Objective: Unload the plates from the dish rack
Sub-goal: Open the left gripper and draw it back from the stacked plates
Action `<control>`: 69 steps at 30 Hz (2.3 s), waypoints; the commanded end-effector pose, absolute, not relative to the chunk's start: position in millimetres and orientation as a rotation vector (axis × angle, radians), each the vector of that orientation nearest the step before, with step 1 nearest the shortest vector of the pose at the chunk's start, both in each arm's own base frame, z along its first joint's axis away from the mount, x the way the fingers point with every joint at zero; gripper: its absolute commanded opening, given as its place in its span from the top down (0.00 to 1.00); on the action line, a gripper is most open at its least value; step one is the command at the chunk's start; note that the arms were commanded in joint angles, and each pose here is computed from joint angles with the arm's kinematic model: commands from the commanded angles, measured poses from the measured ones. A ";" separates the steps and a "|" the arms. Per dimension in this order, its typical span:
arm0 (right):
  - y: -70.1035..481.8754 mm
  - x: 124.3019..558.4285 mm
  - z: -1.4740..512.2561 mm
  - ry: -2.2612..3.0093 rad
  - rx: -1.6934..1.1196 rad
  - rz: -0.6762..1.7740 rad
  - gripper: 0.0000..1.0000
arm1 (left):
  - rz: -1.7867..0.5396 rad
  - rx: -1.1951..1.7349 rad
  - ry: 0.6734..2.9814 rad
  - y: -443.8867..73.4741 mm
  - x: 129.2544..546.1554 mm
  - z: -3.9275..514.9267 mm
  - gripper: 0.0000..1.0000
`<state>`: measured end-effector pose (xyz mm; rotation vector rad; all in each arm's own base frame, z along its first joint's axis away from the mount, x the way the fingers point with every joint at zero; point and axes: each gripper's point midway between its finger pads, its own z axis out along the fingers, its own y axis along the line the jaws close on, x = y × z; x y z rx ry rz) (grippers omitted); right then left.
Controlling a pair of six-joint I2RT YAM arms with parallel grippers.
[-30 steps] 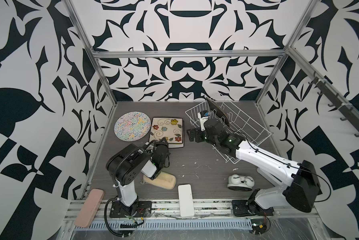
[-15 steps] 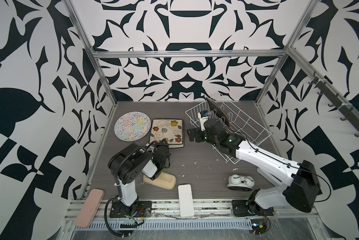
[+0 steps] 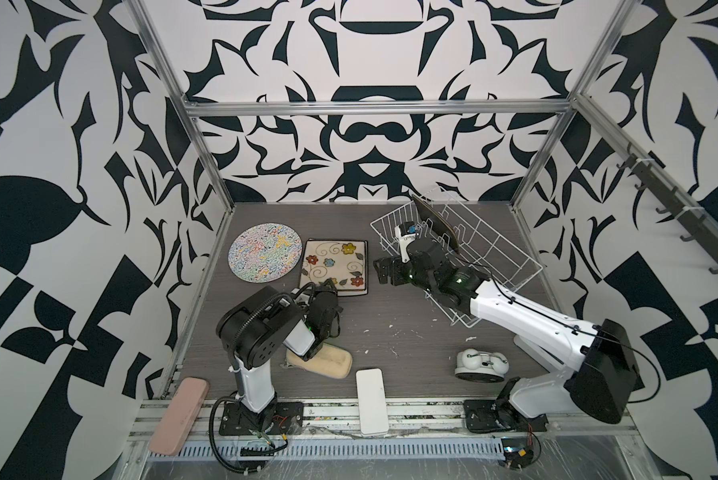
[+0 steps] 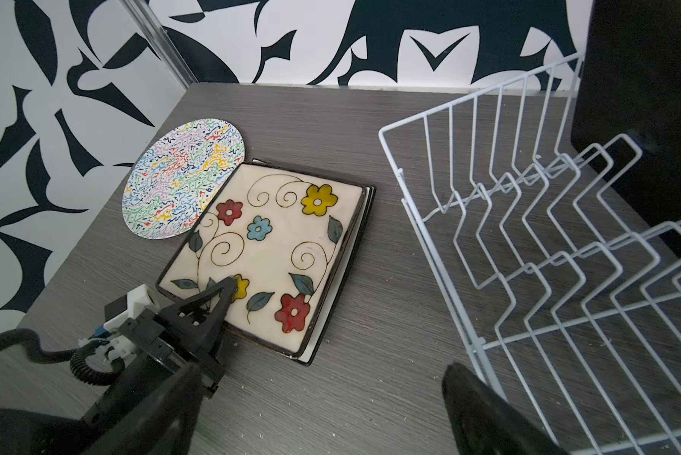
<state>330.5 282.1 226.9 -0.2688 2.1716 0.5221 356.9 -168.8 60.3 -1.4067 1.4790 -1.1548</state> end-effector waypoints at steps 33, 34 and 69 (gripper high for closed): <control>277.9 333.5 253.4 2.114 -0.261 0.521 0.02 | -1.351 -1.389 1.243 -175.3 369.9 129.3 0.49; 277.7 333.5 254.1 2.113 -0.260 0.521 0.02 | -1.351 -1.392 1.244 -175.0 369.5 128.9 0.48; 260.6 327.9 257.6 2.093 -0.225 0.477 0.02 | -1.160 -1.508 1.427 -163.9 347.7 118.1 0.07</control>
